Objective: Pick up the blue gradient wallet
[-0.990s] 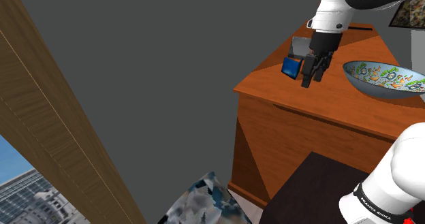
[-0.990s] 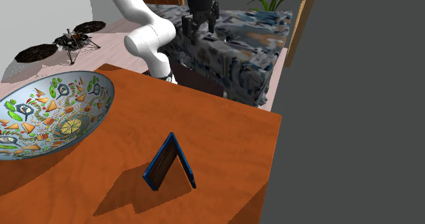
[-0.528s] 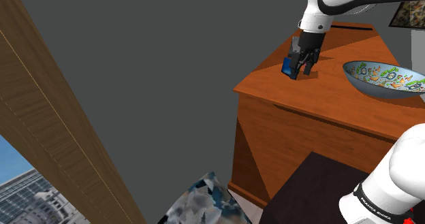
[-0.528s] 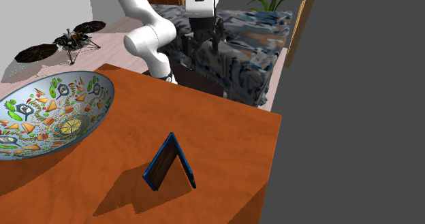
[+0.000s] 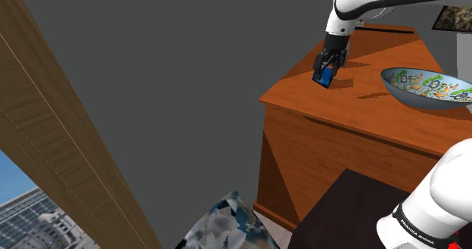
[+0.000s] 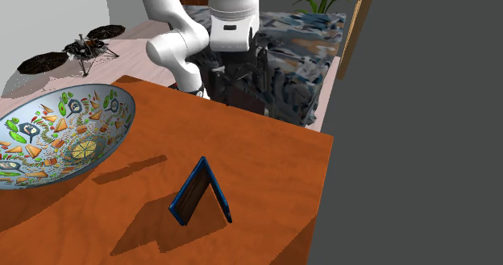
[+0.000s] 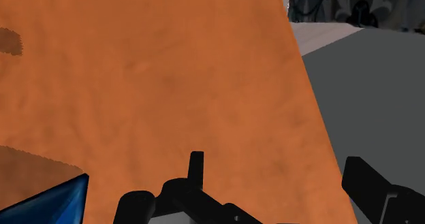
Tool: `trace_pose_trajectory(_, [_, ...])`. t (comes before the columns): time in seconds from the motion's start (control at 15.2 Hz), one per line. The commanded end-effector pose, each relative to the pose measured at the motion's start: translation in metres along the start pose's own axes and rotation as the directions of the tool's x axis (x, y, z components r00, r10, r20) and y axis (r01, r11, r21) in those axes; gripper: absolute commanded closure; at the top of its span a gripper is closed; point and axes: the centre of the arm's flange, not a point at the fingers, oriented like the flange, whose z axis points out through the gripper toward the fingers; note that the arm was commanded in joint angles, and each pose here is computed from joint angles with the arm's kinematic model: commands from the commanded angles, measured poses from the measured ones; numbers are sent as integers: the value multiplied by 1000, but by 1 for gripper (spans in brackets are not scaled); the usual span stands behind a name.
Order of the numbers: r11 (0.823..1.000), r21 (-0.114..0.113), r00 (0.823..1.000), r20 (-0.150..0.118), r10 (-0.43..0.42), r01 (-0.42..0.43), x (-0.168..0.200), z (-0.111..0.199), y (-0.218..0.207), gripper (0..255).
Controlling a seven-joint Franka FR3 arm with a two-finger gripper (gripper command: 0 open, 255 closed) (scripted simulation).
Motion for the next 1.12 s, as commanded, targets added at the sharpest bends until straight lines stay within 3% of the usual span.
trace_pose_trajectory(0.0, [1000, -8, 1000, -9, 20, -20, 18, 3, 18, 0])
trace_pose_trajectory(1.06, [982, -52, 981, -82, 177, -182, 147, 11, 167, 0])
